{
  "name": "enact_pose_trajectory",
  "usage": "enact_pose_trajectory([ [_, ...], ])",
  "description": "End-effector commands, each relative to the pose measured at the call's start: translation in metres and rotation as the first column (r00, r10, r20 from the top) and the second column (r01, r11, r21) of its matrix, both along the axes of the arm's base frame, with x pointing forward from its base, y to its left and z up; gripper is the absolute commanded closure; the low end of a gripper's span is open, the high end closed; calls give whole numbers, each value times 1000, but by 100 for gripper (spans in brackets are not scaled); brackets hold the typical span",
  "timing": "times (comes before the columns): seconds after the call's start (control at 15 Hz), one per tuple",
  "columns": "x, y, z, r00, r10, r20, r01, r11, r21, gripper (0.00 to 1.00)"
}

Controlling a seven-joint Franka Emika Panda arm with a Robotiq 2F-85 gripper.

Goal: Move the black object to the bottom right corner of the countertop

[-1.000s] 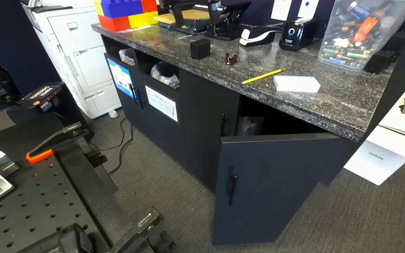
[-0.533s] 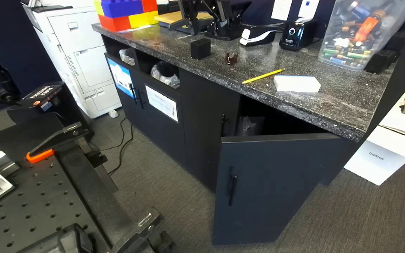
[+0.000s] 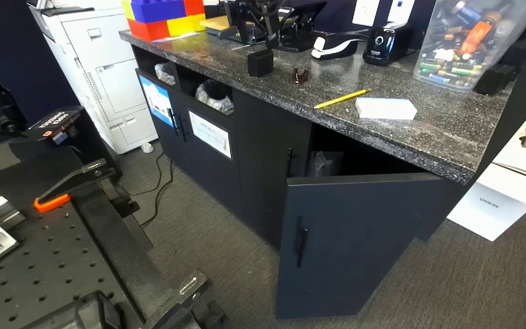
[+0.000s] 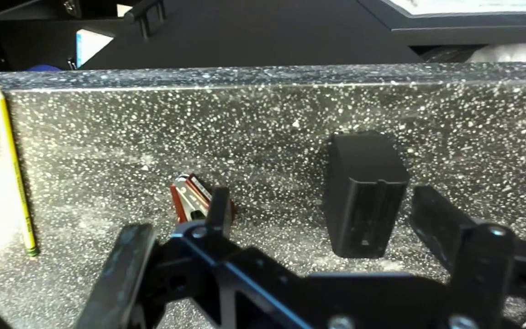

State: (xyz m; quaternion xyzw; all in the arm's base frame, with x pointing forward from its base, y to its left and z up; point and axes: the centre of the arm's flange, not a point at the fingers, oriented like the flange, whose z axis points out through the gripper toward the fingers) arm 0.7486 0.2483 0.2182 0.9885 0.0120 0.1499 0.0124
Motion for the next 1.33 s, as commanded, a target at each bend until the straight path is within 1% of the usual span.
enact_pose_trajectory([
  [0.0, 71, 34, -21, 999, -37, -15, 37, 999, 8, 0],
  [0.33, 83, 48, -52, 999, -38, -31, 39, 999, 22, 0],
  [0.73, 88, 64, -83, 999, -16, -40, 17, 1000, 23, 0],
  [0.8, 88, 66, -87, 999, -13, -37, 14, 1000, 19, 25],
  [0.87, 87, 68, -89, 1000, -6, -27, 6, 1000, 11, 26],
  [0.93, 87, 70, -91, 1000, 2, -16, -2, 1000, -2, 33],
  [1.13, 87, 78, -88, 1000, 25, 18, -24, 999, -30, 58],
  [1.27, 87, 83, -84, 998, 42, 36, -40, 997, -64, 72],
])
